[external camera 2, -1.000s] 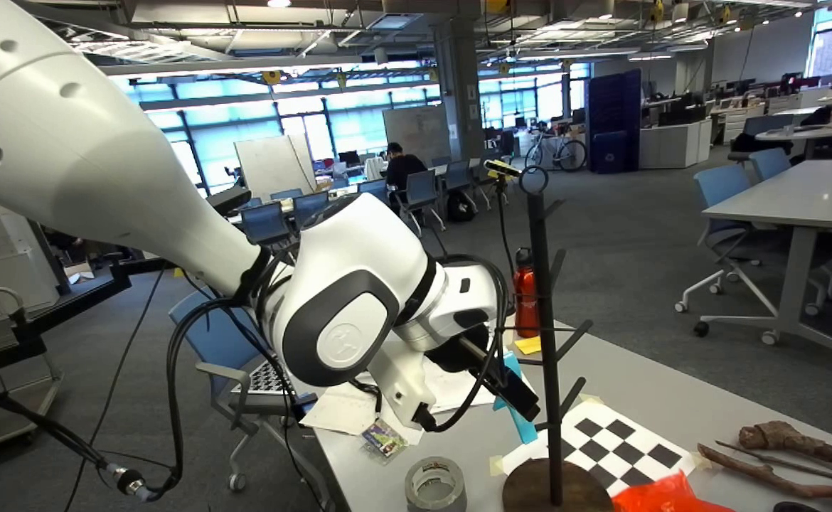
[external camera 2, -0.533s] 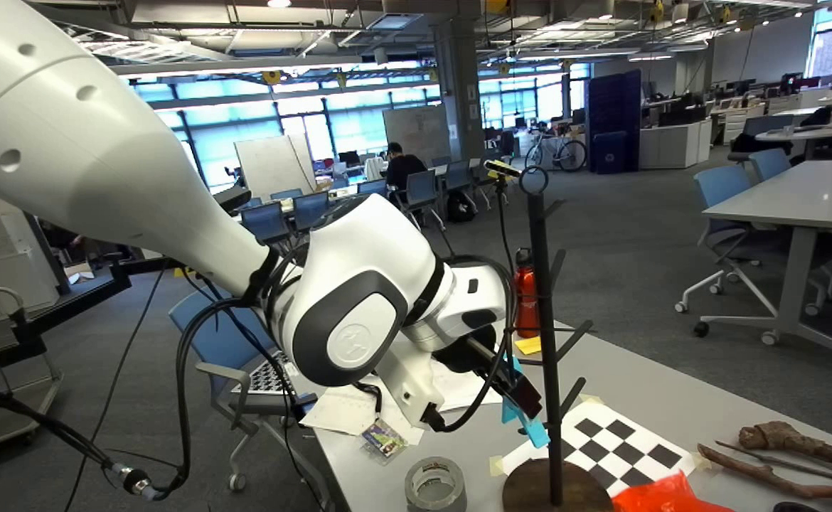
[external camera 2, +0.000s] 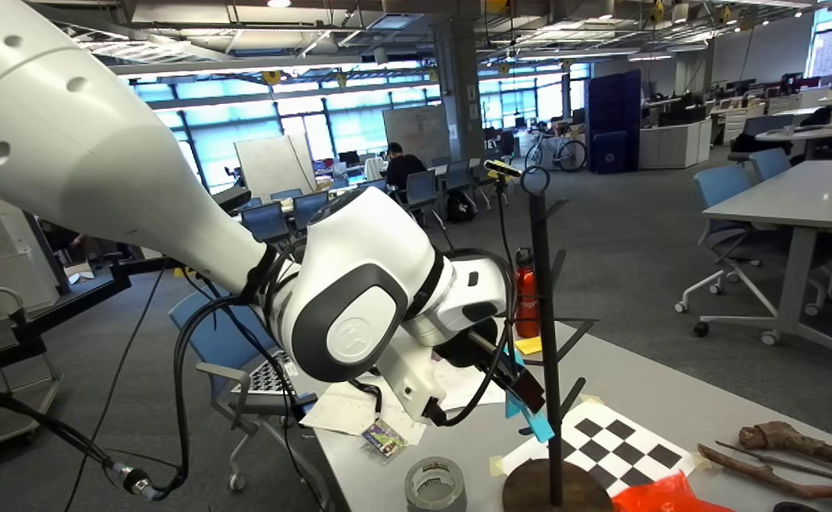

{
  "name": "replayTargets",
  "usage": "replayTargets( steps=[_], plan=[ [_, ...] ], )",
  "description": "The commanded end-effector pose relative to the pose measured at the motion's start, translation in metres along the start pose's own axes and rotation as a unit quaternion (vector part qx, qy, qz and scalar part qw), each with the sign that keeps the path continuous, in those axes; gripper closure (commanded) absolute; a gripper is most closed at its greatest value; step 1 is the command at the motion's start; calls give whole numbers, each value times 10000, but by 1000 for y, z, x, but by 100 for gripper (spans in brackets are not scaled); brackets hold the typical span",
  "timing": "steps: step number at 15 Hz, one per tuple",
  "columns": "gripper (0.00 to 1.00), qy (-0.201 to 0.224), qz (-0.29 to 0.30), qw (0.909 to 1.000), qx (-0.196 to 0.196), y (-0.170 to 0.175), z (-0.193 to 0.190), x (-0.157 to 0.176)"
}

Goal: Place the peg on the table, hang the gray masking tape on the stand, then put it on the table

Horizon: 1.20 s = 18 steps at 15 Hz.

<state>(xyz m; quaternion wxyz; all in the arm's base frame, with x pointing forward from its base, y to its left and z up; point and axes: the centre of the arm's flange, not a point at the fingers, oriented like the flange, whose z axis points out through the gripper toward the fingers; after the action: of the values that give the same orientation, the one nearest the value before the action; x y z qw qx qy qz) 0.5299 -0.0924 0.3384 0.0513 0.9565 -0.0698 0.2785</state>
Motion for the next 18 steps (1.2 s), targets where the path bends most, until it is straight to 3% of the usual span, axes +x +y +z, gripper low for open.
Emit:
replayTargets(
  steps=[1, 10, 18],
  plan=[
    [64, 134, 41, 9999, -74, -4, -17, 3],
    [64, 127, -25, 9998, -131, -5, -32, 2],
    [64, -770, -284, 9959, -376, -6, -56, 2]
  ],
)
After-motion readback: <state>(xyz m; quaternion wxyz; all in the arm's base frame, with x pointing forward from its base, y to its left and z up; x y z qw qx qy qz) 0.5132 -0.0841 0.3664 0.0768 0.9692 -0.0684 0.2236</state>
